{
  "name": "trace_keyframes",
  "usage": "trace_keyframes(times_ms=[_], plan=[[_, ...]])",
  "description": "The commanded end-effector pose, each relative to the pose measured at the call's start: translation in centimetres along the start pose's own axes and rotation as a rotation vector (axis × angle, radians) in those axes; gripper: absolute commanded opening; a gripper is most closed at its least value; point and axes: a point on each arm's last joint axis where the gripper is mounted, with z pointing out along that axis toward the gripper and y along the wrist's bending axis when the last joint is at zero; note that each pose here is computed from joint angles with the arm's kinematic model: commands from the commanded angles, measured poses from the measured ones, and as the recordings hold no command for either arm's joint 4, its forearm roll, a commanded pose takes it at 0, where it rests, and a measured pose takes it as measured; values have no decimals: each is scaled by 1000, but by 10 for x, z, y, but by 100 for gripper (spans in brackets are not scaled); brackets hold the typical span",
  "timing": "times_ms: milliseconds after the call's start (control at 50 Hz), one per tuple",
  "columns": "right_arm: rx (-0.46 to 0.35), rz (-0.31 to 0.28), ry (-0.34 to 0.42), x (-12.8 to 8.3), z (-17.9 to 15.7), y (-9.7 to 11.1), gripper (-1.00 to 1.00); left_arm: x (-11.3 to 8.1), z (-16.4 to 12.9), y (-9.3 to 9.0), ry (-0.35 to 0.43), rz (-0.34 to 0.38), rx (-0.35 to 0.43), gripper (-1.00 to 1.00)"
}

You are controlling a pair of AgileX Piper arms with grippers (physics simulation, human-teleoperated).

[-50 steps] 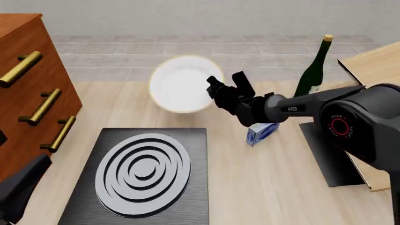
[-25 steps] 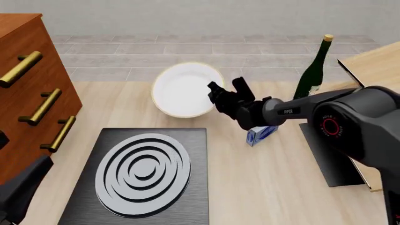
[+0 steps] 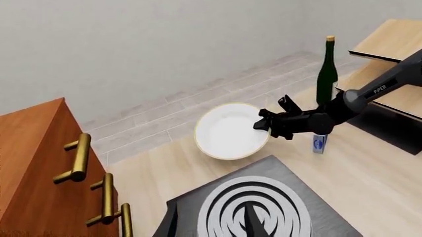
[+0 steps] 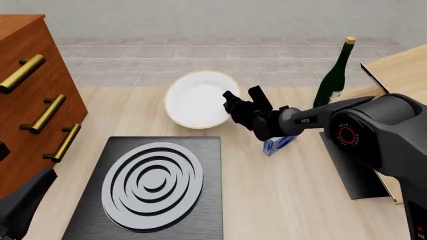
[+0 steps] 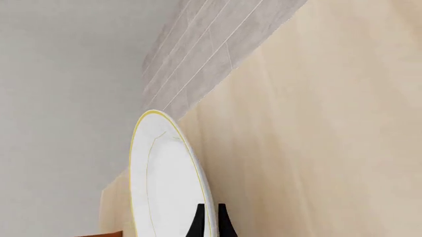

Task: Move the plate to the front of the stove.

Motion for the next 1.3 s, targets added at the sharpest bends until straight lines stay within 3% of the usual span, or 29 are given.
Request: trace_keyframes(times_ms=[20, 740, 1140, 1160, 1300], plan=[[3, 3, -4, -1, 3, -1, -100, -1, -1, 0, 2, -3, -4, 100], [60, 10, 4, 1, 18, -29, -100, 2, 0, 0, 12, -12, -8, 100], [54, -2, 10, 4, 17, -26, -100, 2, -2, 0, 7, -14, -12, 100], [53, -5, 10, 4, 17, -25, 100, 2, -2, 0, 7, -13, -12, 100], [49, -11, 6, 1, 16, -22, 100, 3, -3, 0, 7, -14, -14, 100]])
